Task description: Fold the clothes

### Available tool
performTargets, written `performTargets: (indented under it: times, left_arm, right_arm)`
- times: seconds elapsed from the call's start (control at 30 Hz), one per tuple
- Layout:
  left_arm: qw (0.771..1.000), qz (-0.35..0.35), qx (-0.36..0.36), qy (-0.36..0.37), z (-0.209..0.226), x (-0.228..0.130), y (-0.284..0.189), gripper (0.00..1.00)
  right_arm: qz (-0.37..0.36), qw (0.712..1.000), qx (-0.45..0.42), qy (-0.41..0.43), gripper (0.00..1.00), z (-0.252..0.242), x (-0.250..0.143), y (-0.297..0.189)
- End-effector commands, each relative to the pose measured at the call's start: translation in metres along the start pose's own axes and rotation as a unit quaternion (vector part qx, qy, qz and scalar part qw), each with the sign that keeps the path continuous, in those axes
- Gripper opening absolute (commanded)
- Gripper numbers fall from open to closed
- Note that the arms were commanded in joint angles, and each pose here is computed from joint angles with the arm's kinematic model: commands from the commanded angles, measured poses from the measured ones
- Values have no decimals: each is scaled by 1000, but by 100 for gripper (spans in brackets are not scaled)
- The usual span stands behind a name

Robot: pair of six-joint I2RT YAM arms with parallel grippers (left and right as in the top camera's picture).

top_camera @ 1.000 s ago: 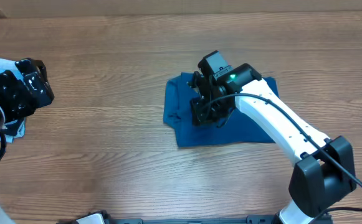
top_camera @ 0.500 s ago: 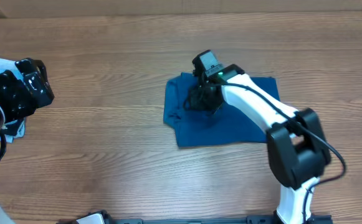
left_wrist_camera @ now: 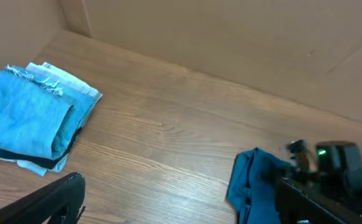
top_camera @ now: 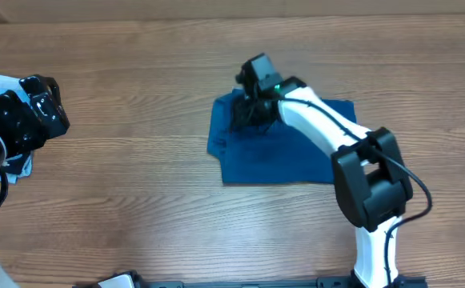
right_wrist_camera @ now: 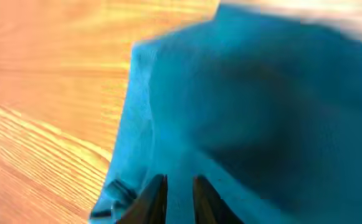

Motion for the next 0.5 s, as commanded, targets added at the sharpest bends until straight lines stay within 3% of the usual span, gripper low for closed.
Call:
performTargets:
  times: [0.0, 0.03, 0.07, 0.17, 0.47]
  left_arm:
    - [1000, 0, 1, -1, -1, 1, 1, 100]
    - [1000, 0, 1, -1, -1, 1, 1, 100]
    - [1000, 0, 1, -1, -1, 1, 1, 100]
    - [1000, 0, 1, -1, -1, 1, 1, 100]
    - [1000, 0, -12, -4, -4, 0, 0, 100]
  right_arm:
    - [-95, 995, 20, 20, 24, -7, 49, -109]
    - [-104, 994, 17, 34, 29, -18, 54, -126]
    - [-113, 992, 16, 52, 40, -32, 57, -143]
    - [-110, 989, 19, 100, 53, -69, 59, -168]
    - [-105, 976, 8, 188, 58, -137, 57, -194]
Point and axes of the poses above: each gripper's point midway between its finger pads, its own y axis out along the fingers, its own z axis along the line the jaws close on, x = y × z, the point moved 5 cm from there along -y, back along the fingers, and after that the axes turned 8 degrees about y, right-handed, at the moved point
